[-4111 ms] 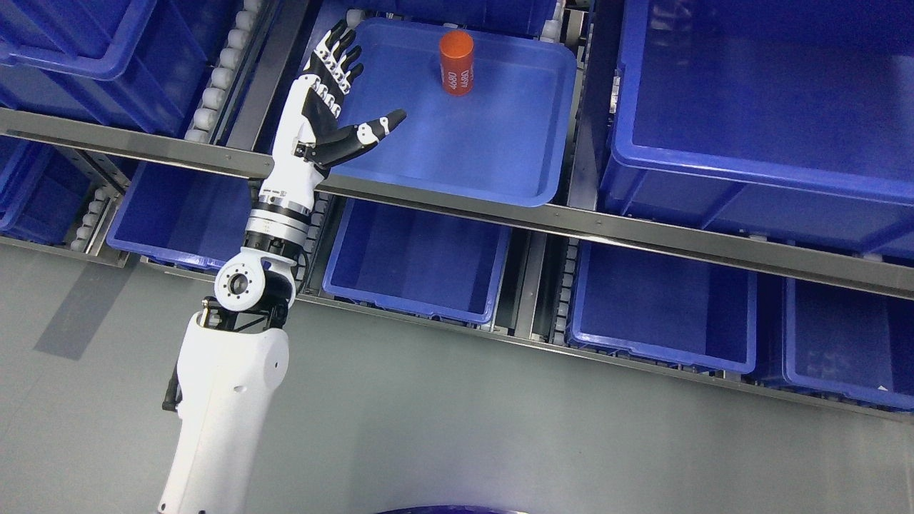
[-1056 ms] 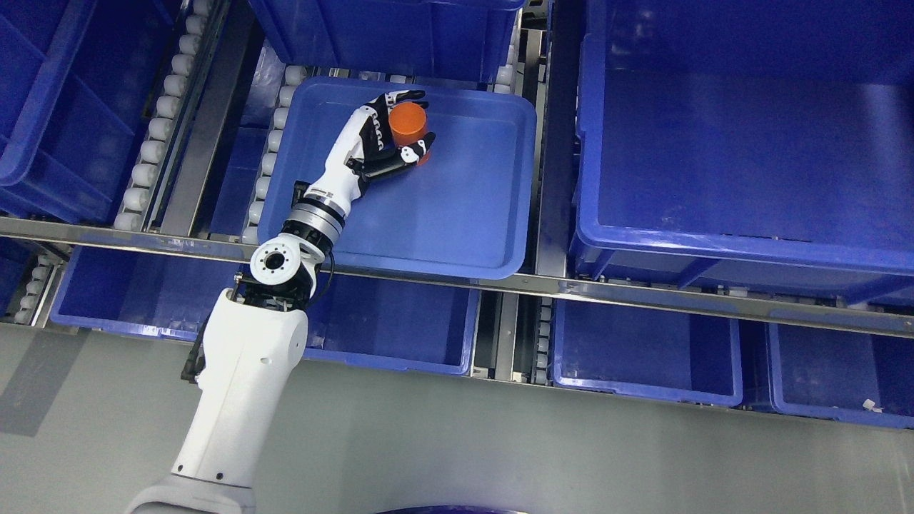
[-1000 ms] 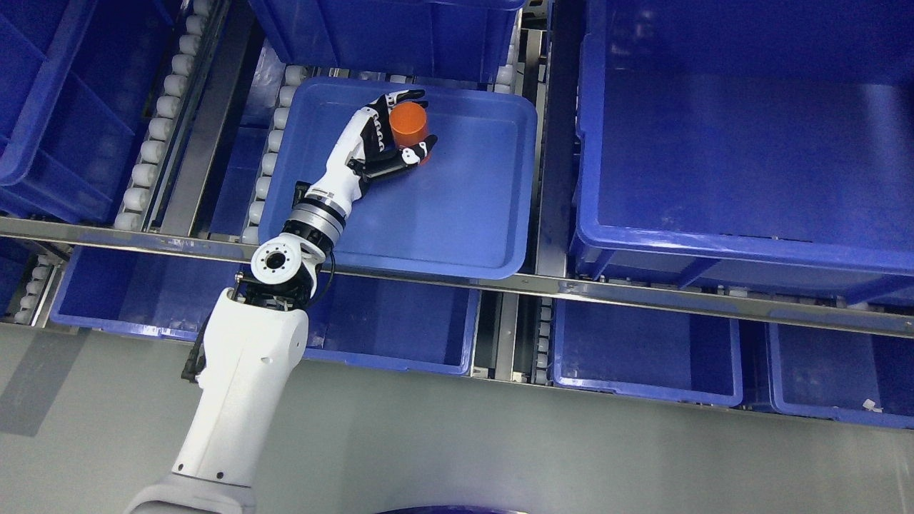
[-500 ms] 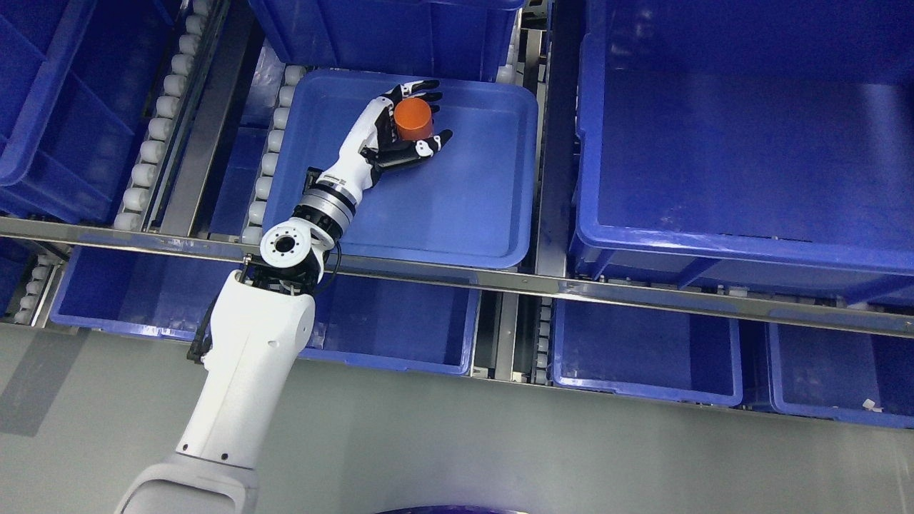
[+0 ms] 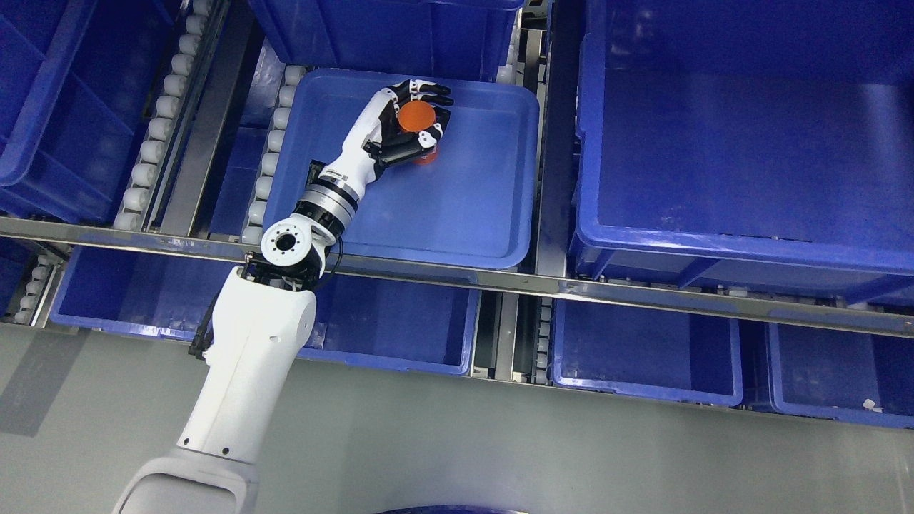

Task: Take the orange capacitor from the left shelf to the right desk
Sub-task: 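Close the left hand fingers around the orange capacitor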

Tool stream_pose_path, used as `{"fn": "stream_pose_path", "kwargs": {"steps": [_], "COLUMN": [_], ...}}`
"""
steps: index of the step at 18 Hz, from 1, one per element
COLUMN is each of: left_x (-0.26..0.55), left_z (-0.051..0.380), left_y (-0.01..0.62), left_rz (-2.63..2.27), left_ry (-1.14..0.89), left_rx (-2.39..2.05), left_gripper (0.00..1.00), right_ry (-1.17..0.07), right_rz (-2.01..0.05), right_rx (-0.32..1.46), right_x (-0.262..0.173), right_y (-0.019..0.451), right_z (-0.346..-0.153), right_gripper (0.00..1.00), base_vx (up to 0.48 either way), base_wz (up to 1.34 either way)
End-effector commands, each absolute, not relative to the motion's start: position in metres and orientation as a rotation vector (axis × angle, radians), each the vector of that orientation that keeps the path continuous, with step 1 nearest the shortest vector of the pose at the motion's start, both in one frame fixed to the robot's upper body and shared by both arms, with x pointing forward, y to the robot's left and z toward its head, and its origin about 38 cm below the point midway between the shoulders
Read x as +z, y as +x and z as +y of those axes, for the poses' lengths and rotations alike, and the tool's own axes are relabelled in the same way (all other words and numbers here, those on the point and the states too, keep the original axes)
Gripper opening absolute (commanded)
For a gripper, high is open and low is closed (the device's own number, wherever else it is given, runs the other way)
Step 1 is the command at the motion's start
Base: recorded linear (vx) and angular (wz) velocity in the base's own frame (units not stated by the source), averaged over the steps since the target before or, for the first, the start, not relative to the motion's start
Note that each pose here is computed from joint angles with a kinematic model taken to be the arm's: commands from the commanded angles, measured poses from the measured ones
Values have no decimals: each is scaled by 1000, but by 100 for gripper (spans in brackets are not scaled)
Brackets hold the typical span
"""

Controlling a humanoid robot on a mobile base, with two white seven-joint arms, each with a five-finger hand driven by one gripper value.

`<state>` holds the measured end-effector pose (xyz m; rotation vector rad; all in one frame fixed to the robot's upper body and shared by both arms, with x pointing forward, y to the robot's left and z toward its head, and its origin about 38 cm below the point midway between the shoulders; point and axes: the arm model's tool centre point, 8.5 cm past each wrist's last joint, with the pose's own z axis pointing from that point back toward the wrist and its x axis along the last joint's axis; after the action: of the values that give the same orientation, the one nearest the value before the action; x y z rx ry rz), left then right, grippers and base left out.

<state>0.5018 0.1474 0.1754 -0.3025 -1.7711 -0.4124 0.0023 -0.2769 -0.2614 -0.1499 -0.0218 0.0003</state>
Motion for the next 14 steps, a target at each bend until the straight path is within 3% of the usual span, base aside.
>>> {"fn": "stream_pose_path", "kwargs": {"steps": [1,5,14], "left_x": [167,167,261], "left_z": [163,165,167], "left_y": [501,496,464], "left_rz": [-1782,-1823,-2144], "left_ry": [-277,-285,-439], "left_rx": [-394,-382,-277], "left_gripper": [2,0,1], "right_ry": [-168,-168,-168], "right_rz": [-36,-36,-36], "right_rx": [-13,-13,-13], "right_x": [-260,-260,-260], "right_y": [6,6,6], "right_z": [-288,-288,-288], "right_gripper": [100,100,100], "base_vx": [0,0,0], "base_wz": [0,0,0]}}
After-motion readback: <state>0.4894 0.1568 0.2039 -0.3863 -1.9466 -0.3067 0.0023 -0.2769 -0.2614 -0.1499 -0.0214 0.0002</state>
